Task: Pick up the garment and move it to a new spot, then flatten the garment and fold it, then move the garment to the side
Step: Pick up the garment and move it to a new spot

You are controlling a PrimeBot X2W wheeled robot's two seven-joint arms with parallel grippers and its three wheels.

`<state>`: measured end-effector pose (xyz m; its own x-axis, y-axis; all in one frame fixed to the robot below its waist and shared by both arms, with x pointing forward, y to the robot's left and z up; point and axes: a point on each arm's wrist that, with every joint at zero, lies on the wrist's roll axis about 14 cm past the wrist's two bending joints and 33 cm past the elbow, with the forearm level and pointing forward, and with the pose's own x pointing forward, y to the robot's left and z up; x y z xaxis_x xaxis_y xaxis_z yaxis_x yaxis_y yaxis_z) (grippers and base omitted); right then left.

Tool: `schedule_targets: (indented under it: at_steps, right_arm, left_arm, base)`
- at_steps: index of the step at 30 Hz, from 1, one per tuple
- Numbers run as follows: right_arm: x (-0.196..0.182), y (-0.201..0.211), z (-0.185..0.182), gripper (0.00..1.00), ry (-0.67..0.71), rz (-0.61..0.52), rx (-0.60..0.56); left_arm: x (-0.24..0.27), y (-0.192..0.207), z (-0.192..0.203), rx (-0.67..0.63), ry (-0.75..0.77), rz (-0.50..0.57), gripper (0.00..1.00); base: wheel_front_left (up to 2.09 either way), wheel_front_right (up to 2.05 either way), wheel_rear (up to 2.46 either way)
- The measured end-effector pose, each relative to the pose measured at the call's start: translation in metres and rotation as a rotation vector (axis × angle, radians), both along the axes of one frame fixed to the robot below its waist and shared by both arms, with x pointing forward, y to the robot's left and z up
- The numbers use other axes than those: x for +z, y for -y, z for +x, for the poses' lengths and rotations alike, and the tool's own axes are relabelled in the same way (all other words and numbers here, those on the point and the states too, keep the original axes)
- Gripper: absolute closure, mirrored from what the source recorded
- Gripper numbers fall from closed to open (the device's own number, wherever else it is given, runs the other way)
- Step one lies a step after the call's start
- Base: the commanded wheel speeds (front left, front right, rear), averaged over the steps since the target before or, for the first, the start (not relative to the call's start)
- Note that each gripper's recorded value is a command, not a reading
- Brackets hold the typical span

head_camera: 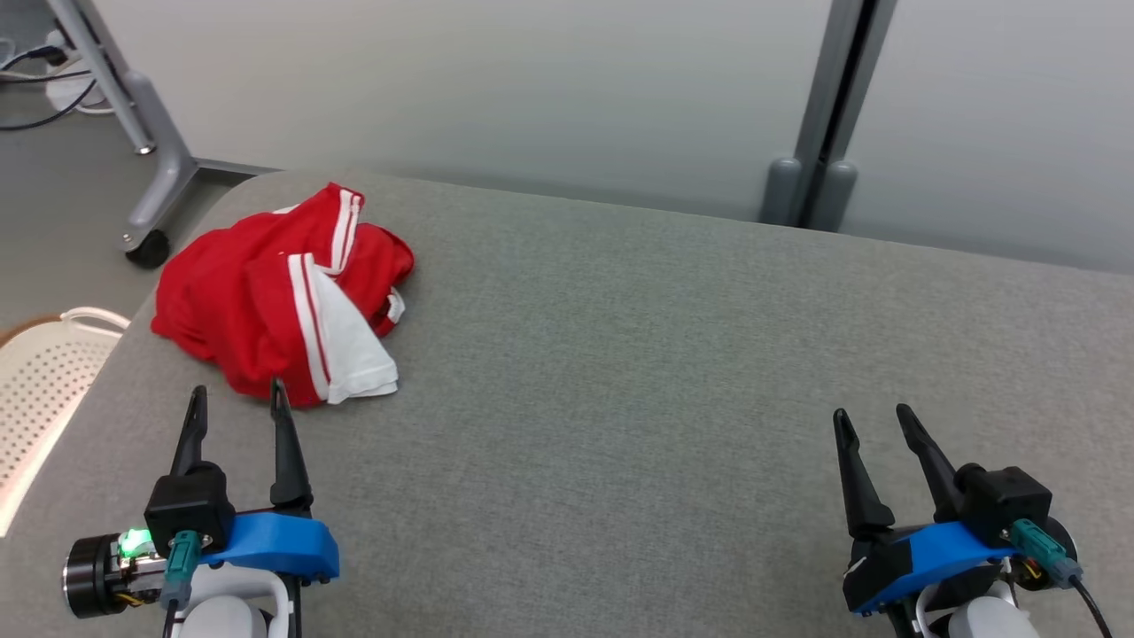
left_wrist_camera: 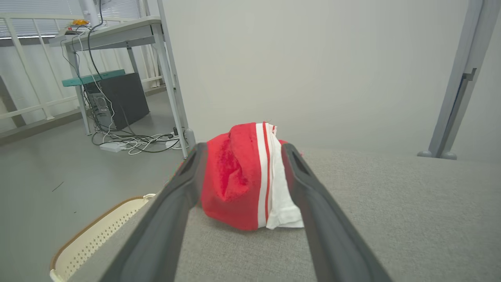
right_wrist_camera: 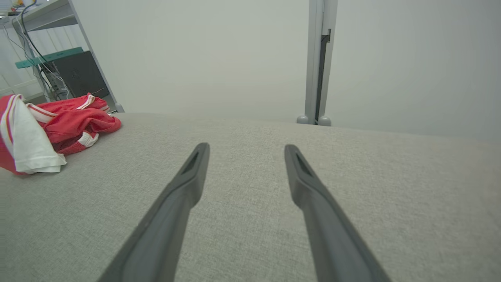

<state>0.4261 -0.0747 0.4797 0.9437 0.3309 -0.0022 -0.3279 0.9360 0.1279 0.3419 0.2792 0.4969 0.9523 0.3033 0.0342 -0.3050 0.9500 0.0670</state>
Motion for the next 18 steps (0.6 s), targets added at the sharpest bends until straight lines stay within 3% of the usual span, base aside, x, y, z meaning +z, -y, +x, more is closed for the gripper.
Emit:
schedule_targets:
  at_steps: [18]
  right_arm:
    - [-0.005,-0.067,0.011,0.0,-0.005,-0.006,0.182]
  left_arm:
    - [-0.001,-0.064,-0.066,0.236,-0.012,0.008,0.0]
  base:
    - [0.0,0.0,0.0]
